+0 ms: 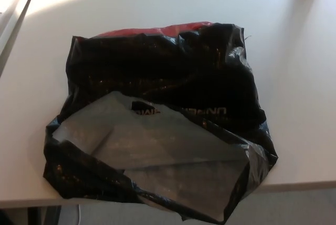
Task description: A plastic bag is kept infront of the robot in the middle of the desk and the robot uses both its hands to grab it from the top and lifts it up and then releases it.
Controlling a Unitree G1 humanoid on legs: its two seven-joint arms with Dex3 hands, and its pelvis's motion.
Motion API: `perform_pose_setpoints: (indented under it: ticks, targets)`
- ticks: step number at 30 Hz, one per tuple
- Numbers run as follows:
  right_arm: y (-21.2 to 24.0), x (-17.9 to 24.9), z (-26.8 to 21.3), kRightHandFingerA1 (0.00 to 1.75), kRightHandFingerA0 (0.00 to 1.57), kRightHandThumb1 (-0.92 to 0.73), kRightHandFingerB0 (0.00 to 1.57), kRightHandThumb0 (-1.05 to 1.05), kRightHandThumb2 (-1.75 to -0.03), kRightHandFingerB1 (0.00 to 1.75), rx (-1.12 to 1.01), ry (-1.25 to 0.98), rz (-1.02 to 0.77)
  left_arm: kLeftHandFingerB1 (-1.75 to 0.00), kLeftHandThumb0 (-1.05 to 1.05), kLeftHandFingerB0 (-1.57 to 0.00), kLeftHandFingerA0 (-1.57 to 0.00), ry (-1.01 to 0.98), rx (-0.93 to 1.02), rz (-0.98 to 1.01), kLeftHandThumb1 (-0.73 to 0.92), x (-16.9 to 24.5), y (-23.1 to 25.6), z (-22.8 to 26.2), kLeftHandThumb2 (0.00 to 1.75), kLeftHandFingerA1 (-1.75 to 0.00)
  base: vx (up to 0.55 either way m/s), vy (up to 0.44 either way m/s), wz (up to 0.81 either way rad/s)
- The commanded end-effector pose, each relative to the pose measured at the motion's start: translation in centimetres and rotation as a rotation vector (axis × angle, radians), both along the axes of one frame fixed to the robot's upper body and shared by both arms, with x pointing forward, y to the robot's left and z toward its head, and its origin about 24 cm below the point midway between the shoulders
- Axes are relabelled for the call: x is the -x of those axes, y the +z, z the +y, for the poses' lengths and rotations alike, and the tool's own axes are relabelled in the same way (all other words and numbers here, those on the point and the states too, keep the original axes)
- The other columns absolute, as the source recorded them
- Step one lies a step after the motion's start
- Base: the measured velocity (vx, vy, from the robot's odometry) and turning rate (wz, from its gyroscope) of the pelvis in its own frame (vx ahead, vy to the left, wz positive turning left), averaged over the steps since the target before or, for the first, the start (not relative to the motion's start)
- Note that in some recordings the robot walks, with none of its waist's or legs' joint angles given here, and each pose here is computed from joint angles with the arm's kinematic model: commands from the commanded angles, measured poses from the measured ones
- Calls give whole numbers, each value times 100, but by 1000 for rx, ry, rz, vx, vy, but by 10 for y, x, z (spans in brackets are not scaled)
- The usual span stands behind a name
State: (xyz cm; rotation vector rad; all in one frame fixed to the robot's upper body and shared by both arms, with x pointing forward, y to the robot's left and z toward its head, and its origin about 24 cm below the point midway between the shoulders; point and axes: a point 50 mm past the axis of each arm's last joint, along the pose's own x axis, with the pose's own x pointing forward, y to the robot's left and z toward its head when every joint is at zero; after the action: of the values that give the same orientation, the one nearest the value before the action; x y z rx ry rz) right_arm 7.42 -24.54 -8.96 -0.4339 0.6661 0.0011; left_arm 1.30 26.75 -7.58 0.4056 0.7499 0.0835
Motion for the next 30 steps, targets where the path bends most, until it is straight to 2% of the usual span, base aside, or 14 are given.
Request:
perform_pose_setpoints:
  ticks: [1, 2, 3, 4, 8, 9, 11, 13, 14, 15, 16, 19, 26, 30]
  targets:
    - [90, -8, 20, 61, 44, -34, 6, -17, -82, 47, 40, 197, -661, -32, -15, -24, -63, -392, -96, -682, 58, -4, 114, -22, 57, -46, 0, 0, 0]
    - [90, -8, 20, 61, 44, -34, 6, -17, -82, 47, 45, 199, -662, -32, -15, -24, -63, -392, -97, -683, 58, -4, 114, -22, 57, -46, 0, 0, 0]
    - [90, -8, 20, 41, 55, -48, 16, -23, -54, 28, 50, 203, -662, -32, -15, -24, -63, -392, -97, -685, 57, -4, 115, -22, 57, -46, 0, 0, 0]
    - [90, -8, 20, 61, 45, -33, 6, -18, -82, 47, 56, 205, -667, -32, -14, -23, -61, -392, -105, -691, 57, -4, 115, -22, 57, -45, 0, 0, 0]
    - [91, -7, 20, 61, 43, -33, 5, -18, -82, 46, 61, 207, -669, -32, -15, -21, -55, -375, -102, -695, 56, -3, 115, -22, 58, -45, 0, 0, 0]
    - [91, -7, 20, 40, 55, -47, 17, -24, -54, 28, 64, 205, -668, -32, -14, -21, -55, -376, -105, -698, 56, -3, 115, -22, 58, -45, 0, 0, 0]
    - [92, -7, 21, 41, 53, -46, 17, -27, -54, 28, 73, 210, -676, -47, -8, -10, -43, -369, -111, -706, 38, -3, 118, -23, 85, -60, 0, 0, 0]
    - [93, -5, 22, 40, 48, -45, 16, -29, -54, 28, 73, 207, -676, -29, -6, -19, -49, -354, -112, -746, 54, -4, 118, -22, 56, -40, 0, 0, 0]
    - [93, -5, 22, 40, 48, -45, 16, -29, -54, 28, 69, 208, -678, -29, -6, -19, -49, -342, -110, -761, 54, -4, 118, -23, 56, -40, 0, 0, 0]
    - [93, -4, 23, 37, 44, -45, 15, -31, -54, 27, 62, 207, -667, -44, -6, 0, -32, -308, -112, -794, 38, -4, 118, -22, 84, -56, 0, 0, 0]
    - [93, -4, 23, 37, 40, -45, 14, -32, -54, 27, 63, 207, -662, -24, -8, -11, -37, -291, -117, -812, 56, -4, 117, -21, 57, -38, 0, 0, 0]
    - [95, -3, 24, 45, 15, -30, 0, -43, -65, 8, 104, 211, -667, -16, -14, -9, -25, -249, -149, -862, 50, -5, 118, -20, 62, -38, 0, 0, 0]
    - [97, 8, 25, 34, 6, -29, 0, -49, -63, 0, 177, 205, -737, -19, -14, 0, -13, -229, -287, -946, 29, -10, 125, -13, 66, -43, 0, 0, 0]
    - [104, 7, 27, 30, 3, -36, 0, -52, -54, 0, 270, 258, -788, -18, -18, 0, -19, -218, -351, -986, 44, -14, 130, -9, 53, -32, 0, 0, 0]
